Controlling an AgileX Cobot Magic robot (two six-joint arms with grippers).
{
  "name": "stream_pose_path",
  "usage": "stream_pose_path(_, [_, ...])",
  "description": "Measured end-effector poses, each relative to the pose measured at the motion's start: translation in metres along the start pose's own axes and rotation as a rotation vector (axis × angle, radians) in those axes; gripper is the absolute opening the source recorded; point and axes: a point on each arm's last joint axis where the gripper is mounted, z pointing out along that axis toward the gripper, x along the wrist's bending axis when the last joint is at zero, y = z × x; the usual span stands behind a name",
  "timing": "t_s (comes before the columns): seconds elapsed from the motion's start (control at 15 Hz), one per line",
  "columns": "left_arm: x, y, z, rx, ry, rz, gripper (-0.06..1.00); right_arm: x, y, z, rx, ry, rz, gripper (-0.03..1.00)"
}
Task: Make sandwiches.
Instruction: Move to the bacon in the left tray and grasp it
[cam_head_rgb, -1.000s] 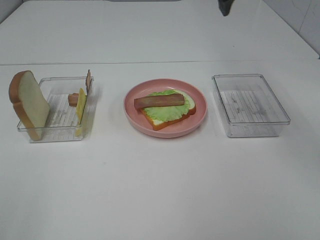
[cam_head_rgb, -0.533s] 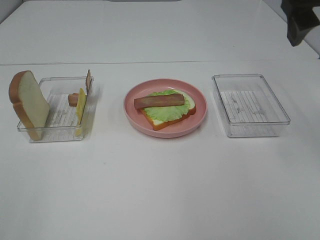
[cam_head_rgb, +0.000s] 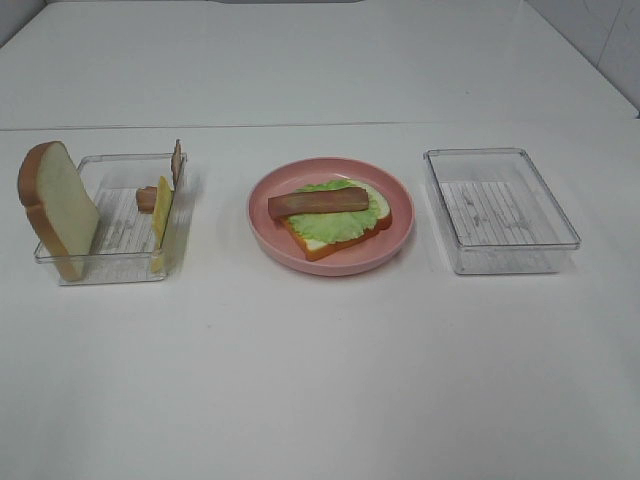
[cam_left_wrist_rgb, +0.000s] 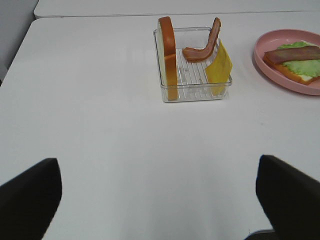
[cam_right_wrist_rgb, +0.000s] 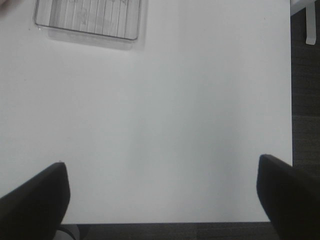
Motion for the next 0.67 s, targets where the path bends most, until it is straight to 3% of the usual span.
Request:
stream_pose_path(0.33, [0.0, 0.0, 0.0, 0.0, 0.0, 0.0, 0.98, -0.004, -0.076, 0.009, -0.082, 0.085, -0.058, 0.98])
stream_pose_path(0.67, [0.0, 0.0, 0.0, 0.0, 0.0, 0.0, 0.98, 0.002, -0.109, 0.016, -0.168, 0.194, -0.049, 0.98])
